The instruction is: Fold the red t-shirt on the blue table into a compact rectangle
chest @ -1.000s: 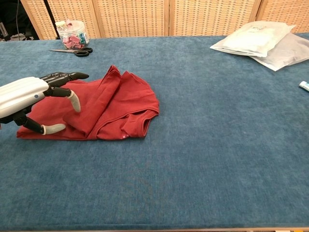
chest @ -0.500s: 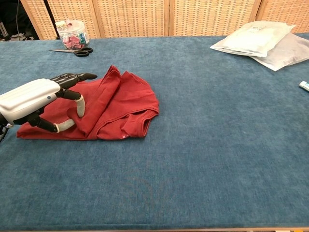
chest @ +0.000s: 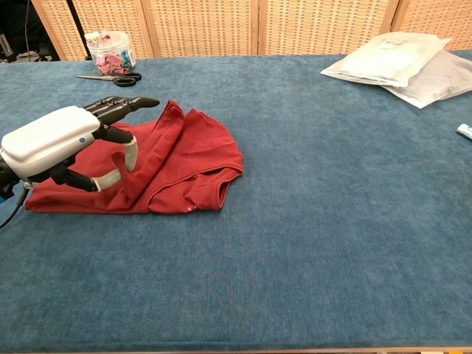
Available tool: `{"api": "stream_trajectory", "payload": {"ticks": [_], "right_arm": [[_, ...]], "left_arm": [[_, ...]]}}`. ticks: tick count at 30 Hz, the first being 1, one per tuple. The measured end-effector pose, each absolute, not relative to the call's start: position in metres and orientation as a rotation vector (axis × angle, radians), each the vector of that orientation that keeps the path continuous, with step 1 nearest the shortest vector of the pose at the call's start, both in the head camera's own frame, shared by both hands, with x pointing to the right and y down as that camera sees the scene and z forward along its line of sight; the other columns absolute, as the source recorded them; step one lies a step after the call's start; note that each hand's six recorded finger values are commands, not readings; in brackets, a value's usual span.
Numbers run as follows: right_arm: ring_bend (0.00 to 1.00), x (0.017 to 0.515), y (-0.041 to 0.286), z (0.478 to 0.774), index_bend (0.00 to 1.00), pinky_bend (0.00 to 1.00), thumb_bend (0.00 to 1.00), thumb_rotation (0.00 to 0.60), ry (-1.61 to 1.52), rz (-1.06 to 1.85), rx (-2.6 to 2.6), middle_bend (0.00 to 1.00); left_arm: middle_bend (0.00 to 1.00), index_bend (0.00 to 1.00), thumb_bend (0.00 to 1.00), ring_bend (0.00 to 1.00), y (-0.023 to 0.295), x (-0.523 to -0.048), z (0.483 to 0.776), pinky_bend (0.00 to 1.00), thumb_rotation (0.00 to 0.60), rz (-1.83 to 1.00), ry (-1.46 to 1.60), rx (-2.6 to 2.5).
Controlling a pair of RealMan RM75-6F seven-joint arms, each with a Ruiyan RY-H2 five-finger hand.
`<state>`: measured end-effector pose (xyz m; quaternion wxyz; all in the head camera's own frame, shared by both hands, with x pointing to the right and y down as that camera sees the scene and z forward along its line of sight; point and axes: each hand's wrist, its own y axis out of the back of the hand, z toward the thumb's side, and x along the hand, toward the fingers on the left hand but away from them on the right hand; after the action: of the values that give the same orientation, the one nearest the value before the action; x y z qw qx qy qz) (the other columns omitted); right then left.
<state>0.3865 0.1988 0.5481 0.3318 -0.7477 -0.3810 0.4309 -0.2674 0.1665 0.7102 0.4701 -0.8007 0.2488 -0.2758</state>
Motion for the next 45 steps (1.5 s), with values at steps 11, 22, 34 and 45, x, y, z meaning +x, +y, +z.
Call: {"api": "stream_trajectory", "payload": {"ticks": [11, 22, 34, 45], "right_arm": [[0.00, 0.388, 0.198, 0.547, 0.00, 0.00, 0.05, 0.600, -1.004, 1.128, -1.954, 0.00], [0.00, 0.389, 0.198, 0.545, 0.00, 0.00, 0.05, 0.600, -1.006, 1.126, -1.955, 0.00], [0.00, 0.389, 0.198, 0.545, 0.00, 0.00, 0.05, 0.600, -1.006, 1.129, -1.955, 0.00], [0.00, 0.390, 0.198, 0.545, 0.00, 0.00, 0.05, 0.600, -1.006, 1.129, -1.957, 0.00]], "left_arm": [[0.00, 0.71, 0.50, 0.00, 0.172, -0.235, 0.703, 0.00, 0.600, -0.540, 0.391, -1.762], [0.00, 0.71, 0.49, 0.00, 0.177, -0.205, 0.705, 0.00, 0.600, -0.423, 0.208, -1.594], [0.00, 0.71, 0.46, 0.00, 0.176, -0.187, 0.713, 0.00, 0.600, -0.383, 0.098, -1.503], [0.00, 0.68, 0.41, 0.00, 0.179, -0.170, 0.711, 0.00, 0.600, -0.273, 0.012, -1.400]]}}
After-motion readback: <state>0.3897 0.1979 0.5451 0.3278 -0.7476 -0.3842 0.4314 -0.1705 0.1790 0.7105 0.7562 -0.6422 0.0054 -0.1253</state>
